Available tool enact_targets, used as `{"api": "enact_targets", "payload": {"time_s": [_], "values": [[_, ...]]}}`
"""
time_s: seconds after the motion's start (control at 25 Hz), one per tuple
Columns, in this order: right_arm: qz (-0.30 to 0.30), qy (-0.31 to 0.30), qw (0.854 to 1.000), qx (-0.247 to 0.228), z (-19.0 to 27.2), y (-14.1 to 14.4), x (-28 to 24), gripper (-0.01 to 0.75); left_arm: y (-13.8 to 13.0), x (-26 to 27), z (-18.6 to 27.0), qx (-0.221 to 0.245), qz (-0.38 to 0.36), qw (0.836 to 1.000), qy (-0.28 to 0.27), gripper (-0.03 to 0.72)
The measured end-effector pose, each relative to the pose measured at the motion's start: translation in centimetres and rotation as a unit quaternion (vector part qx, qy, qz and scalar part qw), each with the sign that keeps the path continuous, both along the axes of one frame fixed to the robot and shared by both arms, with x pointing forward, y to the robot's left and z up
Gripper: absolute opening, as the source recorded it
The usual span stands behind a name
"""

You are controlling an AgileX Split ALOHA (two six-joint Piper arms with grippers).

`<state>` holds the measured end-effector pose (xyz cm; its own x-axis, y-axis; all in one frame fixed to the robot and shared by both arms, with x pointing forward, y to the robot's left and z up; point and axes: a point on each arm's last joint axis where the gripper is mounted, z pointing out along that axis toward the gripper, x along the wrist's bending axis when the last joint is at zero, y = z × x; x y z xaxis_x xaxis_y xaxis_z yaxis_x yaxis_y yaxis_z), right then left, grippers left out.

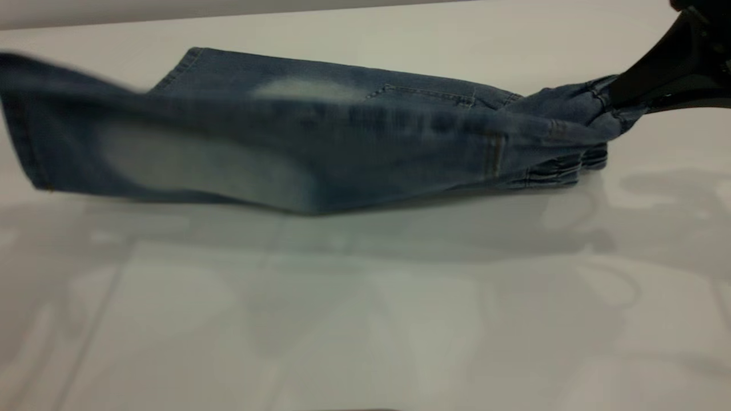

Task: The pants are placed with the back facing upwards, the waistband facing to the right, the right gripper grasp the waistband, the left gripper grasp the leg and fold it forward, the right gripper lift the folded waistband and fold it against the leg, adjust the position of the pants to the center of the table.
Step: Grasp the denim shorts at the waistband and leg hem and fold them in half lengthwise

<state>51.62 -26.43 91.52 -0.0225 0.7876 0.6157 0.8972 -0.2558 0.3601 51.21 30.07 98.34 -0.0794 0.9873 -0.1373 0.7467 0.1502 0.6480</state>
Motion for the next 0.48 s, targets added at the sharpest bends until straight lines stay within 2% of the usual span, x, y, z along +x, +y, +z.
{"api": "enact_targets", "payload": {"time_s": [0.24, 0.48], "values": [[-0.025, 0.002, 1.0, 0.01, -0.4, -0.2, 2.1, 0.038, -0.3, 6.5, -1.3, 0.001, -0.015, 1.0, 0.026, 0.036], [-0.044, 0.013, 0.999, 0.017, -1.8, -0.4, 4.1, 0.038, -1.7, 10.6, -1.5, 0.012, -0.049, 0.999, 0.012, 0.036]]}}
